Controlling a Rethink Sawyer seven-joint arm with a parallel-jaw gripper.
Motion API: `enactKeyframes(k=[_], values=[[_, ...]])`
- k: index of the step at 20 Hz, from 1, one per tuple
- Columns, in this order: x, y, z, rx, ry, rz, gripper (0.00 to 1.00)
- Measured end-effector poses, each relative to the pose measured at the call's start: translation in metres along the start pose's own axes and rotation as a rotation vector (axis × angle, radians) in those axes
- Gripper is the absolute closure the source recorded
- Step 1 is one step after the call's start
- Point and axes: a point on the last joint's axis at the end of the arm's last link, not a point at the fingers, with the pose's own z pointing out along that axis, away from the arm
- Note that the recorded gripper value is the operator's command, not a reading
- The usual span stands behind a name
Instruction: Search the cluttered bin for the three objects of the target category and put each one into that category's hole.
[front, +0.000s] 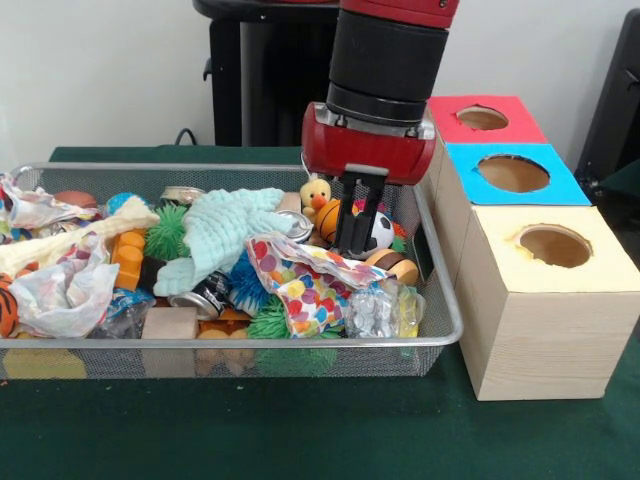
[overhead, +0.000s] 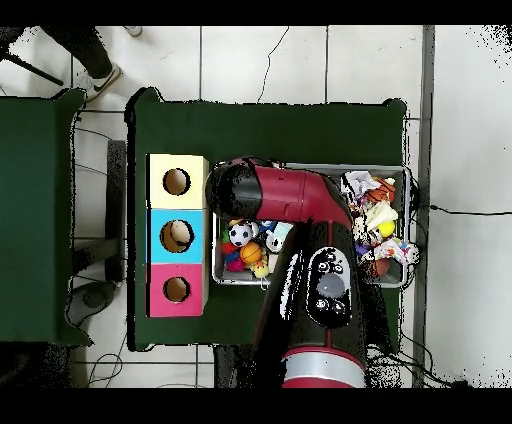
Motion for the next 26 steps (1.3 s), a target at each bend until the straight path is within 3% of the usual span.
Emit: enactKeyframes(k=[13, 26], values=[[0.007, -0.009, 0.021, -0.026, 0.020, -0.003, 1.00], [0.019, 0.001, 0.037, -0.028, 0.046, -0.033, 1.00]])
